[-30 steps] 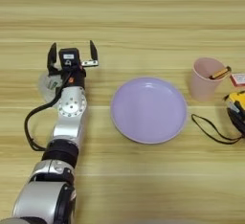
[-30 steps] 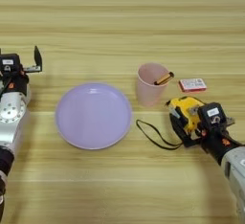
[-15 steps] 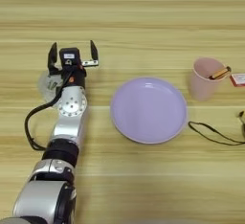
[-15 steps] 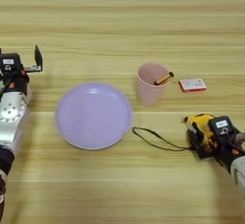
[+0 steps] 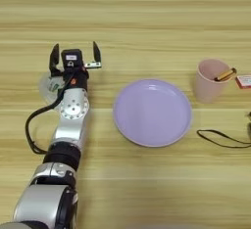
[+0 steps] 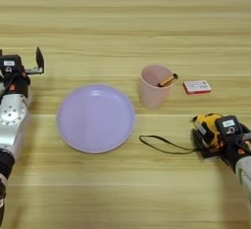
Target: Move the objects on the table
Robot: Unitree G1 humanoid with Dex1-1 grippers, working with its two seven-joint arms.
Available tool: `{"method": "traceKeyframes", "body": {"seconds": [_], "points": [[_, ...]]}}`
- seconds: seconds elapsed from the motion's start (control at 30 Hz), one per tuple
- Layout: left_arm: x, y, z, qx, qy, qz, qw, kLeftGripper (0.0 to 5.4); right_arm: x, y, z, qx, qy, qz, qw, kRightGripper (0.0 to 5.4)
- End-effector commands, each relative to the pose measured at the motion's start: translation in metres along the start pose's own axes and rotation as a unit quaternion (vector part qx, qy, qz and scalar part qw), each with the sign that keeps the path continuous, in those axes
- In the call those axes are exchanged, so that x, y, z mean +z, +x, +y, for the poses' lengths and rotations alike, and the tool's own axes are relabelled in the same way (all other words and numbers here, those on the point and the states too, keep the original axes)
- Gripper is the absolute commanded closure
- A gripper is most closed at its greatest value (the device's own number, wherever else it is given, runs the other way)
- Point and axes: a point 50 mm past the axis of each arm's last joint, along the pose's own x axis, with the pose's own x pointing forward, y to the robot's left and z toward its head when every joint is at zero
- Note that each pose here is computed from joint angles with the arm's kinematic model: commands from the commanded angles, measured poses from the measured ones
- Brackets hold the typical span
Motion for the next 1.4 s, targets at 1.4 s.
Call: {"method": "traceKeyframes", "body": {"seconds": [1.4], "points": [[-0.003, 0.001, -0.009, -0.025, 0.015, 0.020, 0.9994, 0.00, 0.054, 0.049, 0.063, 0.102, -0.017, -0.147, 0.984, 0.03]]}}
